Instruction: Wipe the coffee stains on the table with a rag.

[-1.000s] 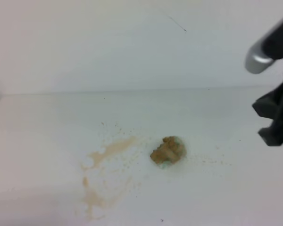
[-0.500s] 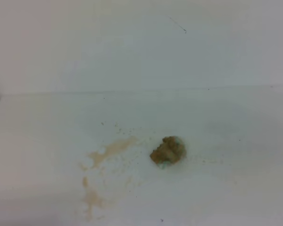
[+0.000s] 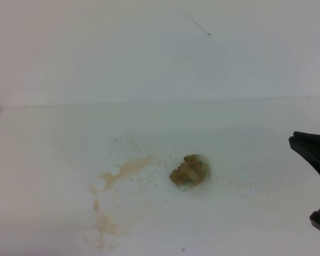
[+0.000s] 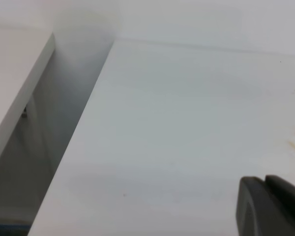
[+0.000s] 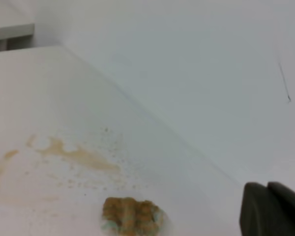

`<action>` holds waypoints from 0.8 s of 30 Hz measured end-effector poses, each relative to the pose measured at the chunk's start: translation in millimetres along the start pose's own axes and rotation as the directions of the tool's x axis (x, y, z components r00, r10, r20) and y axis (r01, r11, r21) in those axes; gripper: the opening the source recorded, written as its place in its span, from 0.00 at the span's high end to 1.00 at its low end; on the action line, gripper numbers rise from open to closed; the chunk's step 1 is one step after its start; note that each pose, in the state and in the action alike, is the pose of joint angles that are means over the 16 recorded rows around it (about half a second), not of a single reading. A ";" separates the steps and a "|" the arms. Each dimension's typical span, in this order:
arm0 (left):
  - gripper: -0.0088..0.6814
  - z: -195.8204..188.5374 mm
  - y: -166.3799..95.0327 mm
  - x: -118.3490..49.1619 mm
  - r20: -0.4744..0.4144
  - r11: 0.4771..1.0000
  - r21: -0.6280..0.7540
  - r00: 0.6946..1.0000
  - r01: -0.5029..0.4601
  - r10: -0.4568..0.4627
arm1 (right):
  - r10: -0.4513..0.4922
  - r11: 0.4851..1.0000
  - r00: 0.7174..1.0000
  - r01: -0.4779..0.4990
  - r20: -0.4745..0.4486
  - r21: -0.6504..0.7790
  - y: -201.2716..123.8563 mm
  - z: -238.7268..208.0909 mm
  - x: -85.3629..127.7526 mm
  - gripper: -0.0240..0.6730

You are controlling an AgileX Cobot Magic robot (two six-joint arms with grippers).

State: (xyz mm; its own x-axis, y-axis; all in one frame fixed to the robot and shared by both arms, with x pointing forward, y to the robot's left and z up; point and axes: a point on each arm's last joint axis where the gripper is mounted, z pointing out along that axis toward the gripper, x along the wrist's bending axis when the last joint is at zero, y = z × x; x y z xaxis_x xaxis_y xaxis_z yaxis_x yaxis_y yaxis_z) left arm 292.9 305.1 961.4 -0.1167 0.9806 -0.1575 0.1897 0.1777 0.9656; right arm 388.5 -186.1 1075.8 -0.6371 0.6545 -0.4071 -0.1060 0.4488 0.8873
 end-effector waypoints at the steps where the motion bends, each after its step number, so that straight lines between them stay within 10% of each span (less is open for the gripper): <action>1: 0.99 0.0 0.0 0.0 0.000 1.000 0.000 1.000 0.000 0.000 | -0.001 1.000 1.000 0.001 -0.003 0.001 -0.3 0.4 0.5 0.96; 16: 0.99 0.0 0.1 0.0 0.000 1.000 -0.001 1.000 -0.003 0.003 | 0.053 0.998 0.984 -0.045 0.171 -0.054 -17.8 -59.0 -5.3 0.96; 24: 0.99 0.0 0.0 0.1 -0.001 1.000 0.000 1.000 -0.004 0.004 | 0.262 0.963 0.851 -0.199 0.455 -0.180 -65.0 -114.6 3.3 0.96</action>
State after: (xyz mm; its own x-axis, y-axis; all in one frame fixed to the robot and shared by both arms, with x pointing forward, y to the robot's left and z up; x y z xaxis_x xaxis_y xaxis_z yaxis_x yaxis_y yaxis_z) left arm 292.9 305.2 961.4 -0.1166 0.9813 -0.1534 0.1904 0.1736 0.9662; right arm 305.8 -282.9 1041.7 -0.2221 0.9515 -0.2131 -0.1129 0.1919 0.9749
